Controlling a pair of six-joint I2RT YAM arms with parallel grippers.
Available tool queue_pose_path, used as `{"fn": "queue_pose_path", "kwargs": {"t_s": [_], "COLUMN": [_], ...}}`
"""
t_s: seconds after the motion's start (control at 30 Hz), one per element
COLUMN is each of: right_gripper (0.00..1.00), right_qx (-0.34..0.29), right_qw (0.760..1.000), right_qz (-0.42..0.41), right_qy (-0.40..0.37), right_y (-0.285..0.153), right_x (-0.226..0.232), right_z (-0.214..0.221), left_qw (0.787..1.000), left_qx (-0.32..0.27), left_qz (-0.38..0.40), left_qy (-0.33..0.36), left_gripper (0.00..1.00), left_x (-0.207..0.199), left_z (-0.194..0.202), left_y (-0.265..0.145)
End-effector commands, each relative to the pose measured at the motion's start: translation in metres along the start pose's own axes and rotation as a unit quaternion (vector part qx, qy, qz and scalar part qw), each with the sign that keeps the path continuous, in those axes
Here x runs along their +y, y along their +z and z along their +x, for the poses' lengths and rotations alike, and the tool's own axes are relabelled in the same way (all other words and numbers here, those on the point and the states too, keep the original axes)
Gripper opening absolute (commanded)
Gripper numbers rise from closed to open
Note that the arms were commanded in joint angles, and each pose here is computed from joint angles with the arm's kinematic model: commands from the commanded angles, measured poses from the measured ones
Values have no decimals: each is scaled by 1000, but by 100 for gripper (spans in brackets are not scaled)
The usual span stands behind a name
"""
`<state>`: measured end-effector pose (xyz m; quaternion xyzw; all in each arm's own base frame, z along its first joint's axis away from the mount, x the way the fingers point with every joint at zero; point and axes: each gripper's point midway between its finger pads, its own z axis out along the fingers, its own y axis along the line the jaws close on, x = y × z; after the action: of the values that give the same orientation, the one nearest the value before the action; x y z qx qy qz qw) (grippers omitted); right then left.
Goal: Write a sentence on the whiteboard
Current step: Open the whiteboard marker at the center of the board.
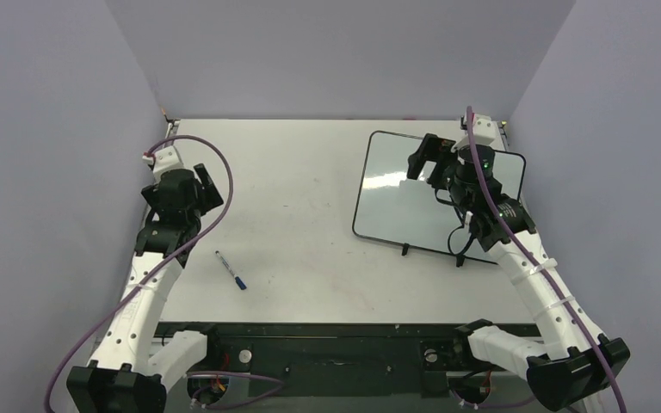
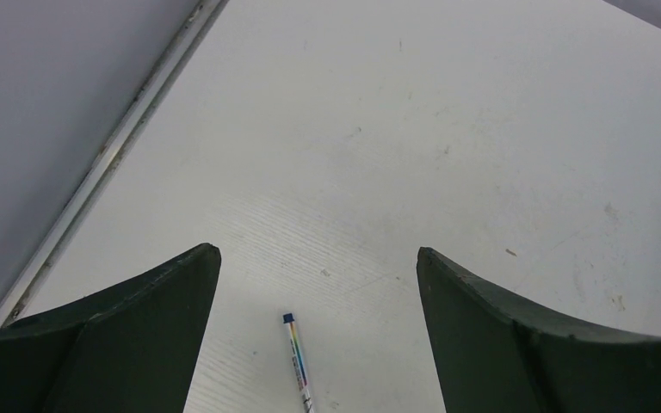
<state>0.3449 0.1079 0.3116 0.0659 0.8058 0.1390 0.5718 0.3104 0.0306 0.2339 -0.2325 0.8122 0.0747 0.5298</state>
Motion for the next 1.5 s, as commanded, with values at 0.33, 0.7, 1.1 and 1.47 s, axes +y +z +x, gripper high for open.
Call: {"fn": "queue_pose_path", "kwargs": {"t_s": [0.33,0.7,1.1,1.47], "right_gripper": [98,94,92,92], "right_qx": [10,67,85,89], "right_qw": [993,995,995,995], "right_qz": [117,72,52,51], "right_qy": [-5,-8,-11,-19], "right_y": [7,20,18,16], "right_x": [-57,-32,-23,-23], "right_z": [-11,30,46,50], "left_qw": [997,980,964,953], "left_qx": [73,173,249,293], "left_qz": [-2,-43,-40,-31], "left_qy": [7,-83,-88,-64], "left_gripper": [76,62,53,46], "left_x": [-15,8,17,-2], "left_z": [17,89,162,208], "left_y": [19,13,3,-2]}}
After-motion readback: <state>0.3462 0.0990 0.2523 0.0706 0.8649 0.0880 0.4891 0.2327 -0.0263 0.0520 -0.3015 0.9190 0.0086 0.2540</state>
